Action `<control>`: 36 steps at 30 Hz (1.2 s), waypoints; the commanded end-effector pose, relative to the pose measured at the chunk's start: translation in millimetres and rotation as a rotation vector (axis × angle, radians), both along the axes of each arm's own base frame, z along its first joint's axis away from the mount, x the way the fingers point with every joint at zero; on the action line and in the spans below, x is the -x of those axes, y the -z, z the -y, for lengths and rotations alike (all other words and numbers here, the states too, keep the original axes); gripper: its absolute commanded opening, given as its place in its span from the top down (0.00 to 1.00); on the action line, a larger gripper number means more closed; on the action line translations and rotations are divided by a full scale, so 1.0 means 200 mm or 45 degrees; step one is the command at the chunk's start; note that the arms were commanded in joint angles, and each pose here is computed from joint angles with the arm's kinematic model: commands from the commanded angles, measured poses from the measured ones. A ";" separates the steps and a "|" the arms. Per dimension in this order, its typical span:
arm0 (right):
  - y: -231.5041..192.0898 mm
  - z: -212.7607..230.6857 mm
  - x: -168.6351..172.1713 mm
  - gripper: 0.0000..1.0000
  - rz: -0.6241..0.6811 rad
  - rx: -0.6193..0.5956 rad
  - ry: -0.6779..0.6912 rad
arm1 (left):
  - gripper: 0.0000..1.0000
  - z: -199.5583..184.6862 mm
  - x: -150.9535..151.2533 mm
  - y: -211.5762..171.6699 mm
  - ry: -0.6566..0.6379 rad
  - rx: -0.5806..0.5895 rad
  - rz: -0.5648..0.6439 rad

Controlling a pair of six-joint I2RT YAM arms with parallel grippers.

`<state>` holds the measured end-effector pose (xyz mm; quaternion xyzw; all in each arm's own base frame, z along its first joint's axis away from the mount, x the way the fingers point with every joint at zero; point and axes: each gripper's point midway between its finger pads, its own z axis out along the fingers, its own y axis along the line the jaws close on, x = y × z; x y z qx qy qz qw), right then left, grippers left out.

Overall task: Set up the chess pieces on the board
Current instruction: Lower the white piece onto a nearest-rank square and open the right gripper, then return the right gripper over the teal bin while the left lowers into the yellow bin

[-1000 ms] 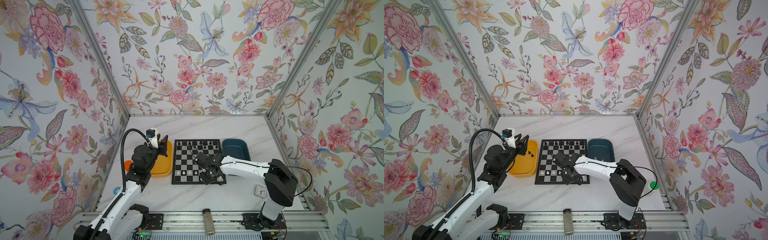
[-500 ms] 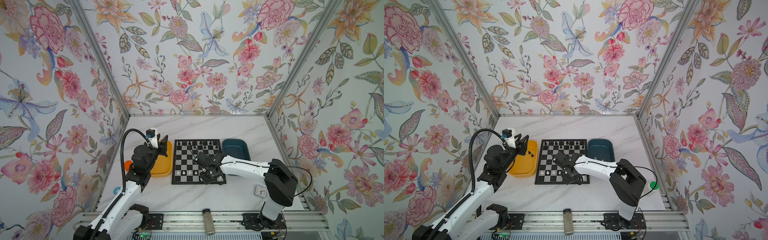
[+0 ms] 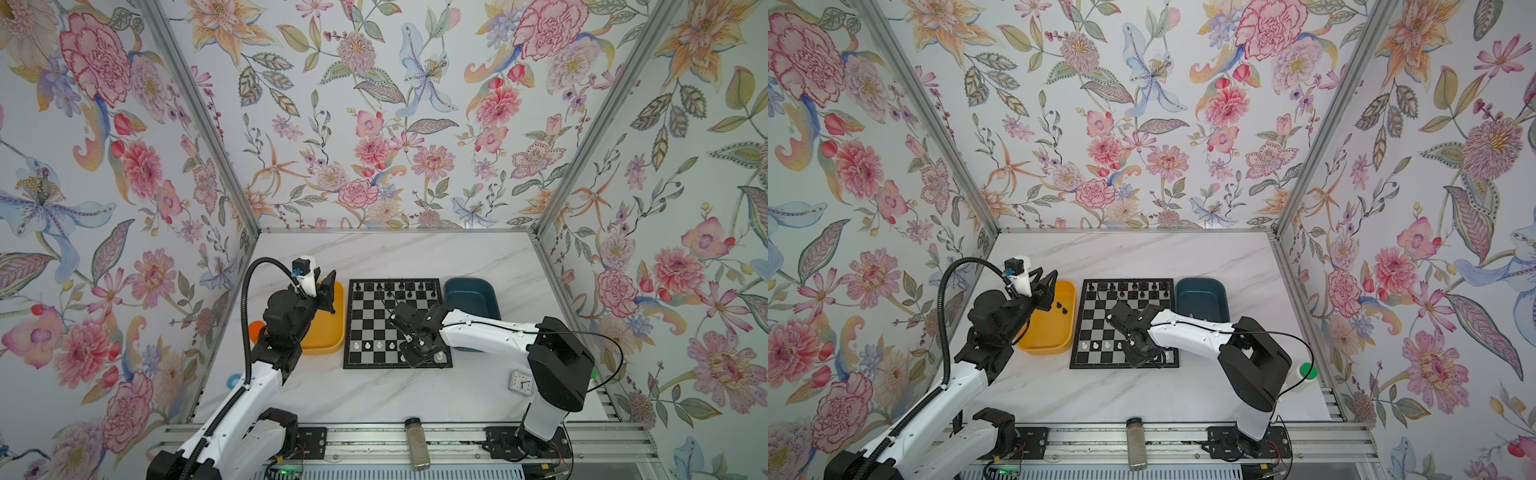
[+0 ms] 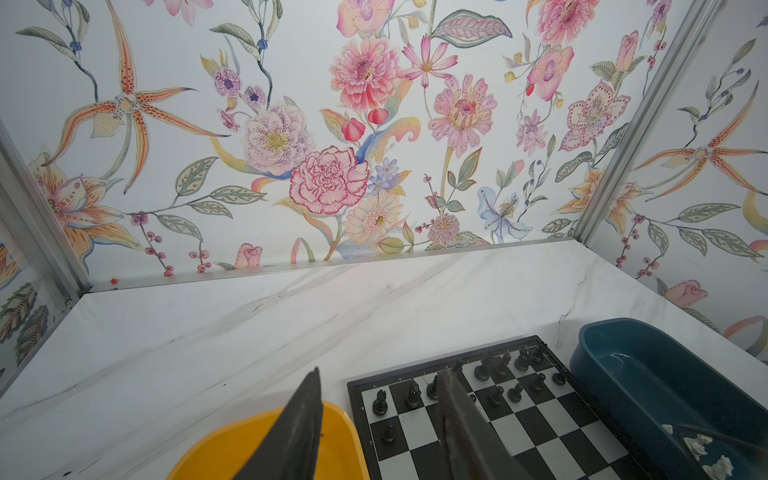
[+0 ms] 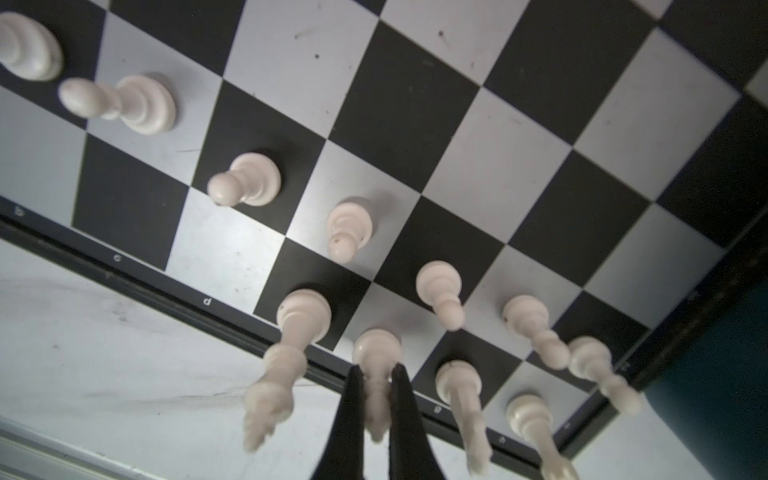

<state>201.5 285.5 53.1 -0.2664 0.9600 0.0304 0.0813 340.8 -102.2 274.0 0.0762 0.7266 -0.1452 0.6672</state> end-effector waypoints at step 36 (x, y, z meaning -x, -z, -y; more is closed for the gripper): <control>-0.52 0.32 -0.27 0.64 0.271 -0.107 0.228 | 0.52 -0.01 -0.01 0.03 0.000 -0.028 -0.031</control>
